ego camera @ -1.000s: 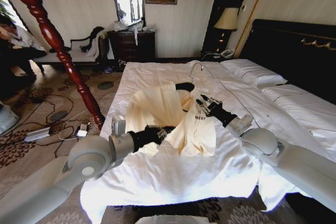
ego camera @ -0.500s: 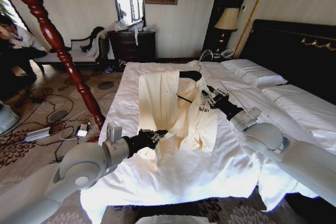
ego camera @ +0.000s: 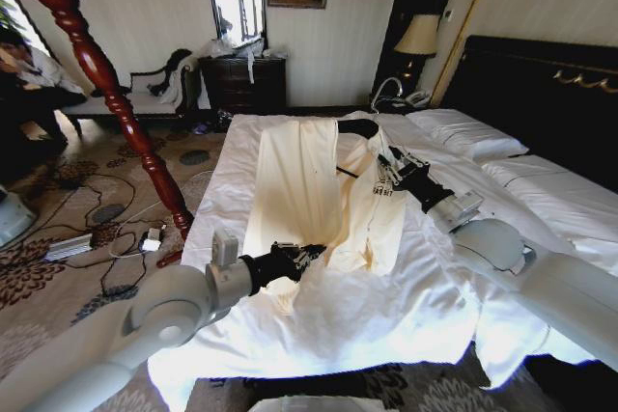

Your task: Pick up the clothes from the bed and hang them on the clothes hanger.

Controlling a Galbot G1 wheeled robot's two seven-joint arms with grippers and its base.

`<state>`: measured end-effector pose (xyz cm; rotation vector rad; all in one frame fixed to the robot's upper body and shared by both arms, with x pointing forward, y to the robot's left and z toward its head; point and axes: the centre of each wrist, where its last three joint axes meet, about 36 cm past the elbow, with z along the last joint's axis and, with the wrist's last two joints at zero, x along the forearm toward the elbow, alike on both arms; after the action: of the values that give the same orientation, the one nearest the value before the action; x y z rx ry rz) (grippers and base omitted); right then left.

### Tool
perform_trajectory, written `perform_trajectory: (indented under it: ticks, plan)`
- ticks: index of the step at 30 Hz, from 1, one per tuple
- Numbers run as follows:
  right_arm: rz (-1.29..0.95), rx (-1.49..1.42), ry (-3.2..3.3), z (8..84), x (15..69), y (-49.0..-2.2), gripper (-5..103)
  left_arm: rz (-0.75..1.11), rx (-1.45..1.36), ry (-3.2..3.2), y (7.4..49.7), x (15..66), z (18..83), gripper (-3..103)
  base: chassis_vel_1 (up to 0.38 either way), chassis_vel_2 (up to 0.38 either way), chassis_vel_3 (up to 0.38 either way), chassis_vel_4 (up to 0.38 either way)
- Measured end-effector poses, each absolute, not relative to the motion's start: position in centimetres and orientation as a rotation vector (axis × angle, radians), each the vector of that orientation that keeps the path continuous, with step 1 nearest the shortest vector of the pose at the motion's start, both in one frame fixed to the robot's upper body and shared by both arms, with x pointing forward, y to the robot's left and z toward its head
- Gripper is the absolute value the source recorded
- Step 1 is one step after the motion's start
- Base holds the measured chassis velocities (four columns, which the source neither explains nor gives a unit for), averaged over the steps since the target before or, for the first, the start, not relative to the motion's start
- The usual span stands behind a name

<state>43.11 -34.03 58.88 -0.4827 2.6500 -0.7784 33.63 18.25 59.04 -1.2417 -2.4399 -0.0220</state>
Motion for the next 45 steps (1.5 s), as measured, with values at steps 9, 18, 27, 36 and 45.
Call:
perform_trajectory:
  ticks: [9,18,27,36,45]
  plan:
    - [-0.818,-0.411,2.645,58.8,43.1,-34.0,22,-0.136,-1.163,-2.416,17.0,34.9,55.8,0,0.000,0.000,0.000,0.000]
    - [-0.878,-0.377,2.591,56.9,44.1,-34.9,22,-0.172,-1.177,-2.591,19.3,32.9,58.7,36,0.000,0.000,0.000,0.000]
    - [-0.911,-0.448,2.533,55.7,44.4,-35.2,22,-0.350,-1.086,-2.826,23.4,32.4,65.4,64,0.000,0.000,0.000,0.000]
    - [-1.013,-0.596,2.360,51.9,44.7,-34.9,22,-0.681,-0.822,-2.797,25.3,32.4,67.5,96,0.000,0.000,0.000,0.000]
    - [-1.011,-0.659,2.217,51.1,44.7,-33.5,22,-0.689,-0.899,-2.707,25.5,32.4,67.4,100,0.000,0.000,0.000,0.000]
